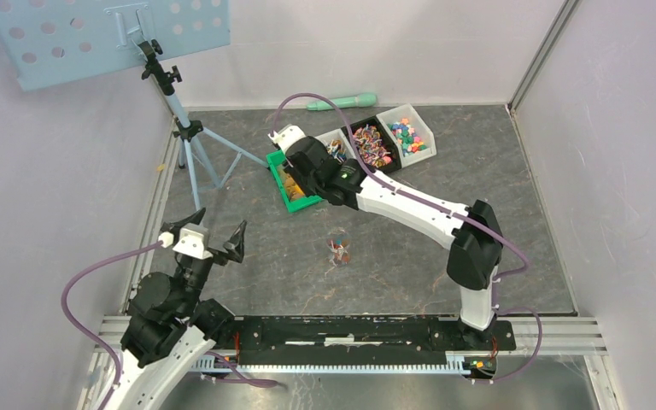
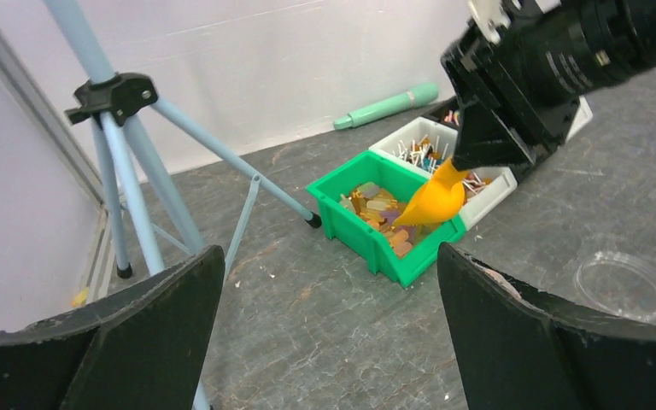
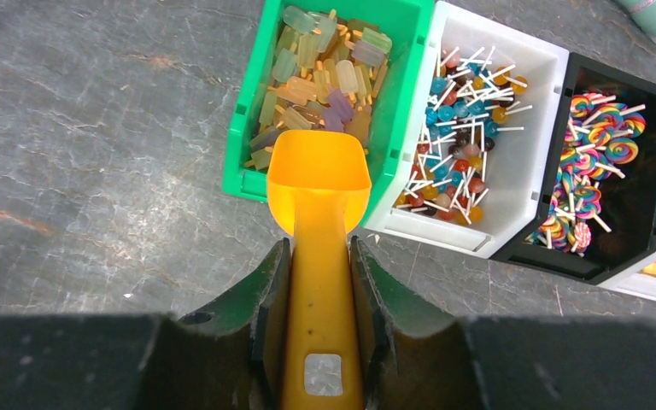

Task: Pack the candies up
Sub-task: Scoop the fake candies from the storage box.

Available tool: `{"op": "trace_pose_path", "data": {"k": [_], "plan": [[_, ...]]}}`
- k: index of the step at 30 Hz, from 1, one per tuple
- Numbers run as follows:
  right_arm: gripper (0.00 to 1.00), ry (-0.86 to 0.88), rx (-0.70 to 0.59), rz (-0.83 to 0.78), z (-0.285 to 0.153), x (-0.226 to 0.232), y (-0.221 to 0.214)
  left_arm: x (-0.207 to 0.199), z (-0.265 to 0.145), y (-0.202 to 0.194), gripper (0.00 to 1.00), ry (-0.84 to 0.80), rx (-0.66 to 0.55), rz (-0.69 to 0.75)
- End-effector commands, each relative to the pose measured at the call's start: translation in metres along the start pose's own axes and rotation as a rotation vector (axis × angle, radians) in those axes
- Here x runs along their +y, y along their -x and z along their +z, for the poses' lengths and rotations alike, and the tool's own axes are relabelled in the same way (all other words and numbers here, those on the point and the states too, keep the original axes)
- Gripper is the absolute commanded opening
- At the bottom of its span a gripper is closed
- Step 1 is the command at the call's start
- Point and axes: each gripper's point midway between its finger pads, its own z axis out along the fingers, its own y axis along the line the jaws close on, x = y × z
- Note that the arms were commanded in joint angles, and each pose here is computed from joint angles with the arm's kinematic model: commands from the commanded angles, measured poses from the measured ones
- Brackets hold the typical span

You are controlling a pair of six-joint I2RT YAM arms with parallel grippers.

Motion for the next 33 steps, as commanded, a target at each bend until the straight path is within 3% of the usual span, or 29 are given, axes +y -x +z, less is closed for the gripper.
{"op": "trace_pose_path", "data": {"k": [1, 9, 17, 33], "plan": [[0.0, -0.041, -0.037, 0.01, 0.003, -0.005, 0.019, 0.029, -0.013, 0.031, 1.0, 0.156, -0.105, -0.186], [0.0, -0.081, -0.015, -0.024, 0.019, -0.006, 0.014, 0.058, -0.027, 0.072, 1.0, 0.246, -0.116, -0.19], [0.0, -0.083, -0.01, -0.031, 0.039, -0.006, 0.004, 0.057, -0.026, 0.099, 1.0, 0.212, -0.096, -0.189], [0.0, -0.044, -0.085, -0.023, 0.056, 0.001, -0.016, 0.035, 0.001, 0.038, 1.0, 0.187, 0.012, -0.135]]}}
